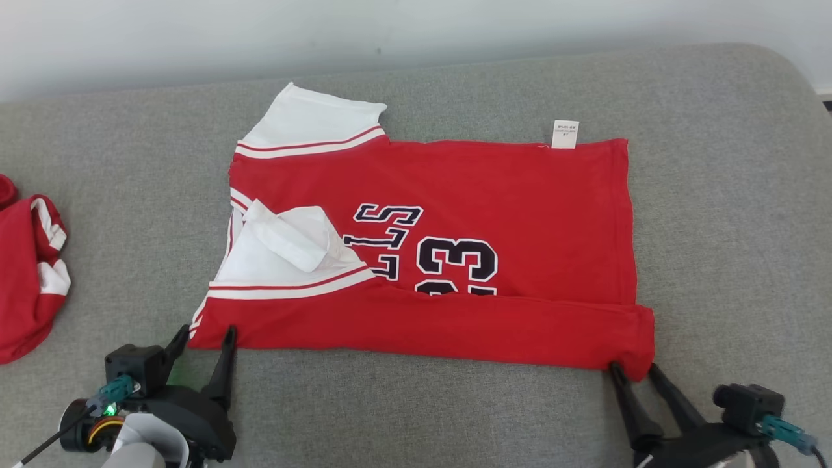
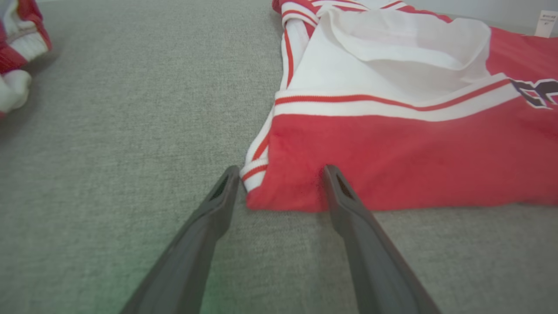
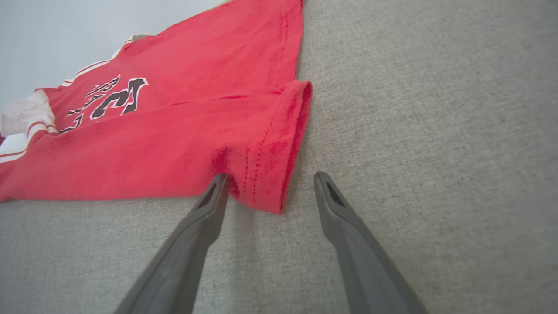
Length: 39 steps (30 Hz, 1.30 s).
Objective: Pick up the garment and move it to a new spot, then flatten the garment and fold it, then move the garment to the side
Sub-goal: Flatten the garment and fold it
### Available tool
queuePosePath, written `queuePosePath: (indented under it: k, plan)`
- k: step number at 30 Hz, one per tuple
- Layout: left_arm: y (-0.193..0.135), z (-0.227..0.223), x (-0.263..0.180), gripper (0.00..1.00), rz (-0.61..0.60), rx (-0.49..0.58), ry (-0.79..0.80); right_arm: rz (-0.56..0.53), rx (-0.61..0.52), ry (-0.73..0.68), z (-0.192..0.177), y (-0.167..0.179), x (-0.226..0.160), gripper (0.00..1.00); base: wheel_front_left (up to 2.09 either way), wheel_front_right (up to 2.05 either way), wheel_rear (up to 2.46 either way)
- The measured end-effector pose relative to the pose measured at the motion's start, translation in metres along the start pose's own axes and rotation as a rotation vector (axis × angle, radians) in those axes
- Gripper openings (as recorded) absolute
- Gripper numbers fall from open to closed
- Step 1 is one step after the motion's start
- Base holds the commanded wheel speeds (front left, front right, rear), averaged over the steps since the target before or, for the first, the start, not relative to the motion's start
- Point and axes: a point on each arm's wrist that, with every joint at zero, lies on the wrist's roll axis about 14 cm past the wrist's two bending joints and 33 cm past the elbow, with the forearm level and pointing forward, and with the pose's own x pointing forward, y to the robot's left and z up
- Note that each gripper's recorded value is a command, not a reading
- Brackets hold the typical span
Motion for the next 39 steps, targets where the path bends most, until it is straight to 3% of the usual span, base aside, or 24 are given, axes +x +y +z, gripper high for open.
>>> queuePosePath:
  k: [1, 2, 3, 11, 20, 36, 37, 38, 39]
  plan:
    - [0.000, -0.003, 0.002, 0.58, 0.000, 0.000, 0.012, 0.003, 0.004, 0.005, -0.002, 0.002, 0.002, 0.73, 0.00, 0.00, 0.00]
    - [0.001, -0.003, 0.003, 0.27, 0.003, -0.002, 0.014, 0.011, 0.007, 0.007, -0.003, 0.006, 0.004, 0.16, 0.00, 0.00, 0.00]
    - [0.001, -0.003, 0.004, 0.00, 0.003, -0.004, 0.009, 0.020, 0.011, 0.003, -0.002, 0.010, 0.007, 0.00, 0.00, 0.00, 0.00]
    - [-0.004, -0.003, -0.005, 0.00, 0.002, -0.035, -0.015, 0.036, -0.001, -0.029, 0.005, 0.015, 0.005, 0.00, 0.00, 0.00, 0.00]
    - [-0.020, -0.009, -0.039, 0.00, -0.001, -0.109, -0.060, 0.006, -0.033, -0.058, 0.014, -0.004, -0.018, 0.00, 0.00, 0.00, 0.00]
    - [-0.042, -0.030, -0.095, 0.00, 0.027, -0.193, -0.090, 0.008, -0.095, 0.064, 0.002, -0.012, -0.044, 0.00, 0.00, 0.00, 0.00]
    - [-0.042, -0.031, -0.096, 0.19, 0.028, -0.193, -0.088, 0.009, -0.094, 0.068, 0.001, -0.010, -0.044, 0.29, 0.00, 0.00, 0.00]
    - [-0.040, -0.030, -0.096, 0.84, 0.036, -0.188, -0.093, 0.013, -0.101, 0.065, 0.001, -0.008, -0.044, 0.58, 0.00, 0.00, 0.00]
    - [-0.040, -0.028, -0.096, 1.00, 0.040, -0.189, -0.099, 0.014, -0.100, 0.060, 0.002, -0.006, -0.044, 1.00, 0.00, 0.00, 0.00]
